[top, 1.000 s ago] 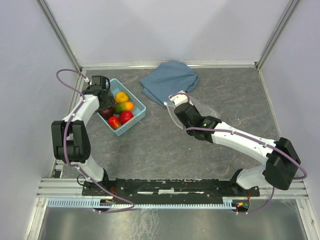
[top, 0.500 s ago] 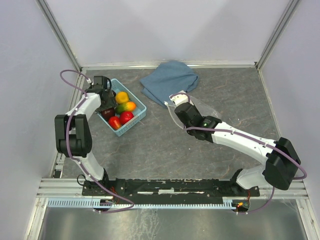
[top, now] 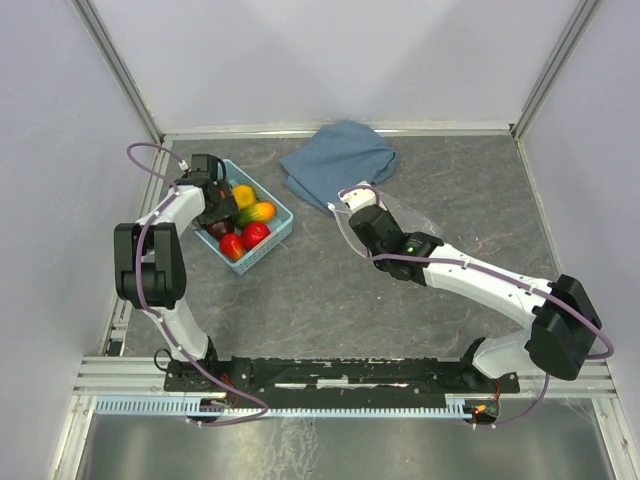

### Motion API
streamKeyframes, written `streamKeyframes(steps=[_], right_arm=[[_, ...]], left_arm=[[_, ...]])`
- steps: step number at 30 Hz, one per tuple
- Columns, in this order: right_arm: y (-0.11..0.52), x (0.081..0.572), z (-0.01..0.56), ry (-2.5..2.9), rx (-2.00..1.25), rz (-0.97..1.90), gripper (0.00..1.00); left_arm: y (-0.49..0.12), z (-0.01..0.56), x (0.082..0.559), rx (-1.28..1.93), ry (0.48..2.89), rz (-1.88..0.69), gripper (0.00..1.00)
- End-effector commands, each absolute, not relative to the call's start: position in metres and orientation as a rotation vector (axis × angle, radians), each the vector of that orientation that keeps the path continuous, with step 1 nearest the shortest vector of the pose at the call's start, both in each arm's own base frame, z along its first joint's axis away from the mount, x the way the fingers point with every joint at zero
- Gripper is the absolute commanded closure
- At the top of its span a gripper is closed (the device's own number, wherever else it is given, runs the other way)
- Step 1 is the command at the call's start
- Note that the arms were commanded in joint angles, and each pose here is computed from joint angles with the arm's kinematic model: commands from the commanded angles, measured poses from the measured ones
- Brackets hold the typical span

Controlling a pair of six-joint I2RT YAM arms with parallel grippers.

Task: Place the food in the zip-top bag and seal the zipper
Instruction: Pick up the fake fruit from the bin.

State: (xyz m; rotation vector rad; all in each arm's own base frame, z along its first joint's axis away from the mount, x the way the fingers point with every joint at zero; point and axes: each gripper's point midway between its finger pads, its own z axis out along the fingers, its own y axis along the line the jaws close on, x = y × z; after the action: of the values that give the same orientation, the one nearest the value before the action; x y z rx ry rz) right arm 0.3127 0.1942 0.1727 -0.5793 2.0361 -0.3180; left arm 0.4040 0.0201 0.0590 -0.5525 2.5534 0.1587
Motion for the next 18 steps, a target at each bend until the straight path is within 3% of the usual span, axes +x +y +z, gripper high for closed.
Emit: streamKeyframes(steps=[1,11,18], right_arm=[[0.197,0.317,0.186,2.004,-0.53,-0.279,0.98],[0.196,0.315,0.192,2.003,-0.53,-0.268,0.98],[0.198,0.313,0.197,2.01,-0.535,-0.248,0.99]], left_arm=[[0.015,0.056,0.403,-0.519,2.588,0.138,0.13],[0.016,0.085,0.4,-0.515,2.516,0.122,0.37],[0.008,0.124,0.394,-0.518,2.418,0.04,0.42]])
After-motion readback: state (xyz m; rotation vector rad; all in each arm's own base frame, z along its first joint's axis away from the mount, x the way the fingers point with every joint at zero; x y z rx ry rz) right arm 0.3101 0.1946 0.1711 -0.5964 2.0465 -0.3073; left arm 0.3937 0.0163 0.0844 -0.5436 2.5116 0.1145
